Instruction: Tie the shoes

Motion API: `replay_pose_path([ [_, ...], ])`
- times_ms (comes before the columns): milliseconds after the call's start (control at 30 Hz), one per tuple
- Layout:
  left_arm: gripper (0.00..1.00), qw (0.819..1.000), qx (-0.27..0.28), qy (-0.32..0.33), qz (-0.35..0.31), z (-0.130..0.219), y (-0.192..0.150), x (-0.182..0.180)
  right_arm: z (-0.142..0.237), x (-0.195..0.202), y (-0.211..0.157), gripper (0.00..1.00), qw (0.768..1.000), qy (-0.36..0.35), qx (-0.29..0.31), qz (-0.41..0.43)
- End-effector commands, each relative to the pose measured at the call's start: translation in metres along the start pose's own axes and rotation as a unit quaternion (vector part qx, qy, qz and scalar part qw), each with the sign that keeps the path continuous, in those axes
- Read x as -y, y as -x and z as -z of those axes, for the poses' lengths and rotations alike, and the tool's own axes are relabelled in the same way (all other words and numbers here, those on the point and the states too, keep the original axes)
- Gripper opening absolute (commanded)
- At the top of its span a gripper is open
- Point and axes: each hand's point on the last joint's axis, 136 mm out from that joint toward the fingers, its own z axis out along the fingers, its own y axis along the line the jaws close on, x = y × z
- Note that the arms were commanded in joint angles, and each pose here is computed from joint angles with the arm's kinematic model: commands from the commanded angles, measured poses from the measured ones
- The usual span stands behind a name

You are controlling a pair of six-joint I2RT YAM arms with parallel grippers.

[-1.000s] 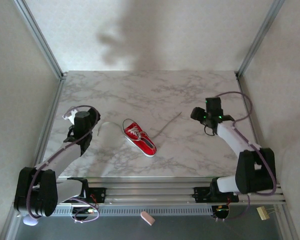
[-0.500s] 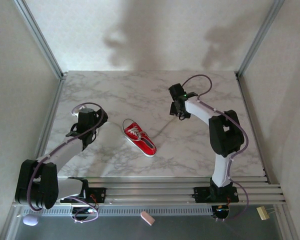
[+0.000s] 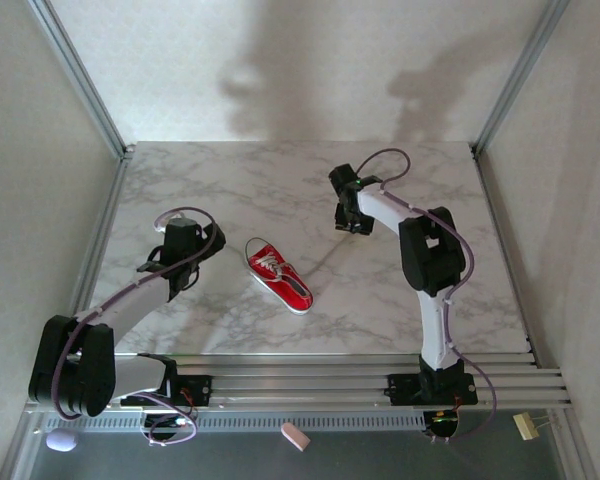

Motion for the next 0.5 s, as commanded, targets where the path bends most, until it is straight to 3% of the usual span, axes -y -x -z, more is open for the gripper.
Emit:
replay_pose_path([
  [0, 1.0, 1.0, -0.005, 0.012, -0.012, 0.002, -0.005, -0.002, -0.005, -0.007, -0.005, 0.46, 1.0, 0.007, -0.018, -0.001],
  [300, 1.0, 1.0, -0.008, 0.015, 0.007, 0.001, -0.006, 0.001, -0.023, -0.012, -0.012, 0.39, 0.999, 0.003, -0.043, 0.009],
  [467, 1.0, 0.999, -0.011, 0.014, 0.037, 0.001, -0.004, 0.006, -0.023, -0.01, -0.012, 0.22, 0.999, 0.002, -0.043, 0.009],
])
